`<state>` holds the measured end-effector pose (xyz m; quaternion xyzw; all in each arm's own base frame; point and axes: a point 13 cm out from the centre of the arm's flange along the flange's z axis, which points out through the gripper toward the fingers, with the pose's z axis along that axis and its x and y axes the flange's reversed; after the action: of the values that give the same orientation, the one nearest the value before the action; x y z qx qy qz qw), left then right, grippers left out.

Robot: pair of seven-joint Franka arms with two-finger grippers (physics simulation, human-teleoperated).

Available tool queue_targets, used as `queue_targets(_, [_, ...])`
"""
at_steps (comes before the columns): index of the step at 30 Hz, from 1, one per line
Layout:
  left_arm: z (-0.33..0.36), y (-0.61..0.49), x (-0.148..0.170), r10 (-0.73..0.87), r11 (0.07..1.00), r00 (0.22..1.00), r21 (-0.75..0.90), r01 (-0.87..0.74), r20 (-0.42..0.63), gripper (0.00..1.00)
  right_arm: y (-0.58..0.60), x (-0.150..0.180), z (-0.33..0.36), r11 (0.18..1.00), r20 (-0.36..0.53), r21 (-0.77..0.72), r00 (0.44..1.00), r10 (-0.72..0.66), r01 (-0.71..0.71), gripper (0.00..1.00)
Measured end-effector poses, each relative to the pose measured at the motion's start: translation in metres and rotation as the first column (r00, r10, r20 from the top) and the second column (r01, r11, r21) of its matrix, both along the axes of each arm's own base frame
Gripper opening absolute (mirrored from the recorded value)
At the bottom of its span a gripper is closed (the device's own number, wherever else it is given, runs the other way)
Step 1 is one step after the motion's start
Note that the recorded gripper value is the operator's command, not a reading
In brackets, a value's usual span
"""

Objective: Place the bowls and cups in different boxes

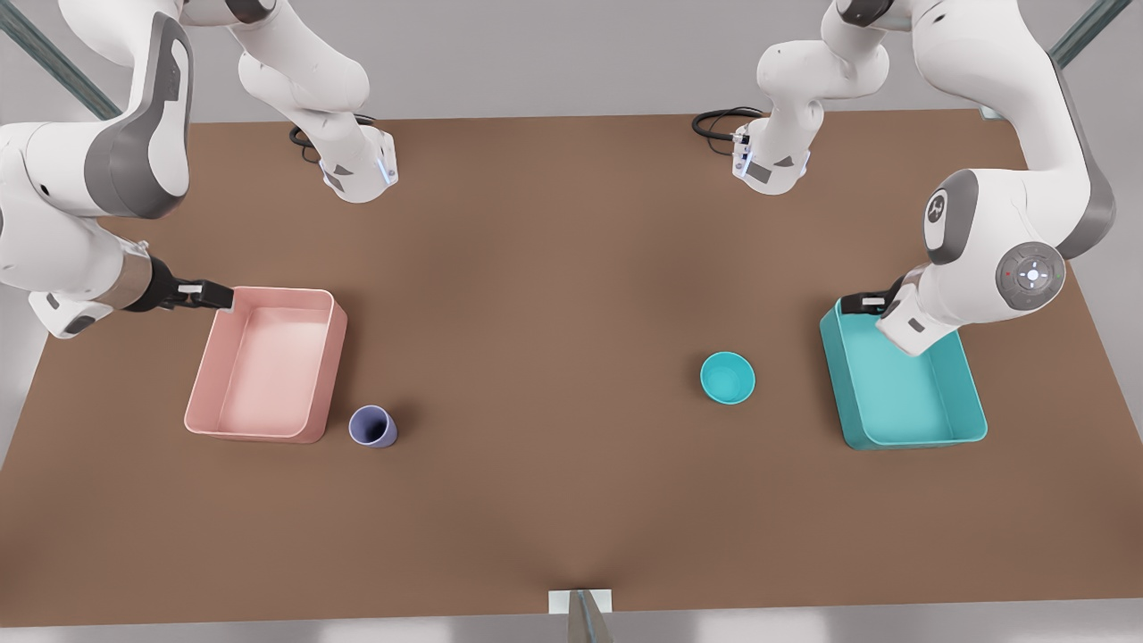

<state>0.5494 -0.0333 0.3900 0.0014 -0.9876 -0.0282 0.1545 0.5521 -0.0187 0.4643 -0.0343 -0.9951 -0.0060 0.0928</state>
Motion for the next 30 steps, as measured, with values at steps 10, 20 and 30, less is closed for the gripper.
queue_targets(10, [-0.255,-0.067,0.107,0.094,0.971,0.993,-0.213,-0.106,-0.066,1.00,0.072,0.091,-0.195,0.992,-0.094,0.063,0.989,0.117,-0.111,1.00])
queue_targets(20, [-0.290,-0.082,0.039,0.137,0.941,0.989,-0.303,-0.149,-0.060,1.00,0.100,0.142,-0.273,0.990,0.061,0.033,0.989,0.133,-0.135,1.00])
queue_targets(30, [-0.326,-0.106,0.030,0.087,0.931,0.996,-0.354,-0.090,-0.026,0.79,0.102,0.114,-0.309,0.995,0.061,0.025,0.993,0.097,-0.098,1.00])
